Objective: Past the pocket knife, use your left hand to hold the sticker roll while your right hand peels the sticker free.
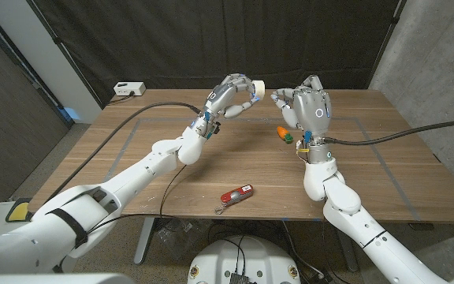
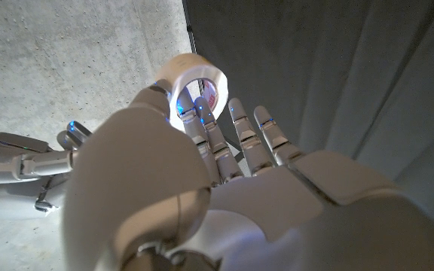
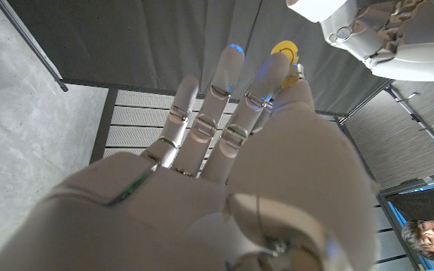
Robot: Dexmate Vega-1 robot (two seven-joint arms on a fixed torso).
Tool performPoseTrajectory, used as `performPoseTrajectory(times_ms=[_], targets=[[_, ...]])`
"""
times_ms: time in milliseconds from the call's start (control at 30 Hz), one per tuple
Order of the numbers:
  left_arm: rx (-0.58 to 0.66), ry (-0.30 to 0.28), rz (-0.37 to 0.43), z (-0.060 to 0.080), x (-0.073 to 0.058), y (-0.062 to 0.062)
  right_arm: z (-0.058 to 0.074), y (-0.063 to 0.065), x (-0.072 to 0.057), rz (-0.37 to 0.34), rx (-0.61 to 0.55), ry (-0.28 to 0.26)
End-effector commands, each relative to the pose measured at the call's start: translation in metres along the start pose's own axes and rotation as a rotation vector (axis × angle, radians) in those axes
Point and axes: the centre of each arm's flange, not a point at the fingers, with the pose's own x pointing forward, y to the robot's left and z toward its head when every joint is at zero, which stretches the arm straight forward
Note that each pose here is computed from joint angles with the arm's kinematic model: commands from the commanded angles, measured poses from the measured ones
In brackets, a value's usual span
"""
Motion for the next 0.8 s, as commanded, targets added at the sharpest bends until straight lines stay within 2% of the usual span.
performPoseTrajectory(times_ms=[33, 300, 500, 633, 800], targets=[[-0.07, 0.045, 0.02, -0.004, -0.016, 0.006, 0.01, 0.002, -0.003, -0.037, 0.023, 0.066], [-0.081, 0.052, 0.032, -0.009, -0.024, 0.014, 0.016, 0.005, -0.003, -0.048, 0.009, 0.088], [-0.096, 0.07, 0.04, -0.013, -0.03, 0.019, 0.016, 0.004, -0.004, -0.101, -0.029, 0.103], [-0.096, 0.08, 0.051, -0.014, -0.038, 0.022, 0.016, 0.003, -0.007, -0.141, -0.055, 0.113], [-0.087, 0.087, 0.05, -0.015, -0.052, 0.027, 0.021, 0.004, -0.011, -0.144, -0.076, 0.132]])
